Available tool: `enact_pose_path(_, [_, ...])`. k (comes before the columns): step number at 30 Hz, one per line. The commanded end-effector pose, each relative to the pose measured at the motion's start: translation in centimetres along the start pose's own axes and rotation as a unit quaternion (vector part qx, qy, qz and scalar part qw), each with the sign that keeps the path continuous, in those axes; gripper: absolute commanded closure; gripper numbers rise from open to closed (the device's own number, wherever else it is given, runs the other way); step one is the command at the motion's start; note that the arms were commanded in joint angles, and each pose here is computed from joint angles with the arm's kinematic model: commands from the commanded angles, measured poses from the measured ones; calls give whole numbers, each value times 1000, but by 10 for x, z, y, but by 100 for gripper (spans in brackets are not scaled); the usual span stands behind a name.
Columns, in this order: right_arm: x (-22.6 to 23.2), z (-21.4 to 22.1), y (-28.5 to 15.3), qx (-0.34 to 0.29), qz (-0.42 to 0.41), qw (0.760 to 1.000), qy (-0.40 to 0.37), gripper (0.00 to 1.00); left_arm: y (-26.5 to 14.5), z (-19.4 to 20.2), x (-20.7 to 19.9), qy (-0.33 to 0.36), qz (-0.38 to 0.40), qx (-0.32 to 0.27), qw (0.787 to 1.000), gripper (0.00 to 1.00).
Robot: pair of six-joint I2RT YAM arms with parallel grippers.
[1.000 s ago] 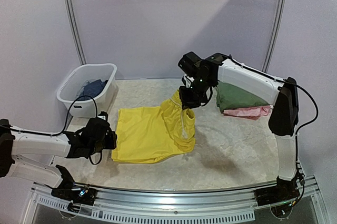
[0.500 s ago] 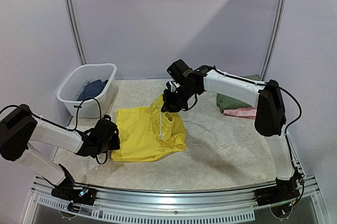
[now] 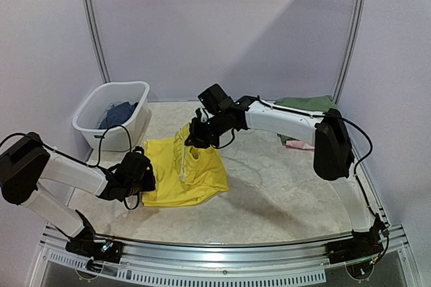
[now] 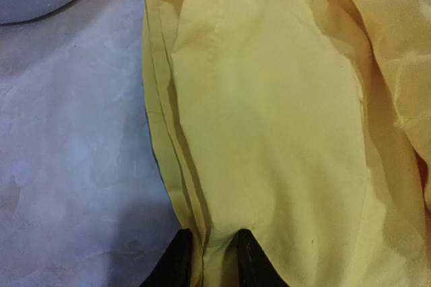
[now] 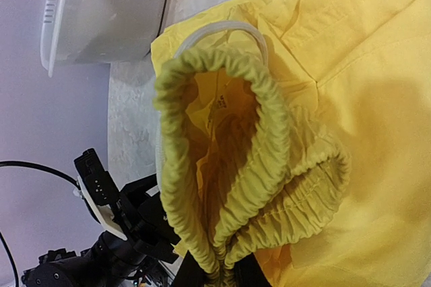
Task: Fold and stack the mixed laundry pile
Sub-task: Fold the rectangle-folded shorts at the center of the board.
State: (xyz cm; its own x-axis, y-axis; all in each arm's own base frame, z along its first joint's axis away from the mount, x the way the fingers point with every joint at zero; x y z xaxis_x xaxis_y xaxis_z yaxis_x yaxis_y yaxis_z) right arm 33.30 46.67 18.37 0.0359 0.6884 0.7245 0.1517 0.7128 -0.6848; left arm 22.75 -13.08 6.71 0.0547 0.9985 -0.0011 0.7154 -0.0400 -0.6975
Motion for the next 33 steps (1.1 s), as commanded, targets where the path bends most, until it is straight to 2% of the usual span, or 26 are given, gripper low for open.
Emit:
enact_pose_path(1, [4, 6, 22, 15, -27, 1000, 7, 94, 1, 4, 0, 8, 13, 18, 1000, 76])
enact_pose_path(7, [-2, 10, 36, 36, -43, 998, 12, 84, -2, 5, 3, 7, 12, 15, 1000, 76])
enact_pose_path(10, [4, 12, 40, 58, -75, 995, 7, 70, -5, 4, 2, 7, 19, 10, 1000, 76])
enact_pose_path(15, [15, 17, 39, 92, -130, 987, -16, 58, -19, -1, 7, -5, 27, -12, 1000, 76])
enact_pose_path(20, [33, 26, 28, 135, -200, 969, -51, 40, -42, -6, 18, -25, 27, -32, 999, 73])
enact_pose_path(22, [36, 29, 26, 152, -214, 963, -64, 37, -56, -7, 25, -38, 24, -43, 998, 72])
enact_pose_path(23, [38, 31, 24, 156, -218, 961, -72, 32, -62, -8, 30, -43, 20, -48, 998, 72])
enact_pose_path(24, [40, 32, 22, 158, -220, 959, -79, 23, -70, -10, 34, -49, 20, -58, 997, 72])
enact_pose_path(29, [48, 30, 3, 135, -217, 960, -119, 15, -98, -21, 44, -52, 29, -102, 993, 69])
enact_pose_path(33, [25, 14, -12, 63, -118, 981, -142, 12, -104, -36, 30, -21, 80, -108, 991, 68])
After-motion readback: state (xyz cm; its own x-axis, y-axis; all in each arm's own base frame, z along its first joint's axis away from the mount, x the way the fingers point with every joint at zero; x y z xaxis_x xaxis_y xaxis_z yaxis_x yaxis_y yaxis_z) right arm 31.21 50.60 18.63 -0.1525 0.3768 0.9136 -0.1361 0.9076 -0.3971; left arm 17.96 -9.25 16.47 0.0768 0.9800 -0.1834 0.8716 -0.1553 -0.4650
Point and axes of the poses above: each gripper's point midway between its finger pads, its own y axis out along the fingers, its own x axis along the line the jaws close on, z = x × y, the point moved 8 cm from there along -y, back along the fingers, and after that the axes turned 11 degrees about y, right-handed, at the moved point
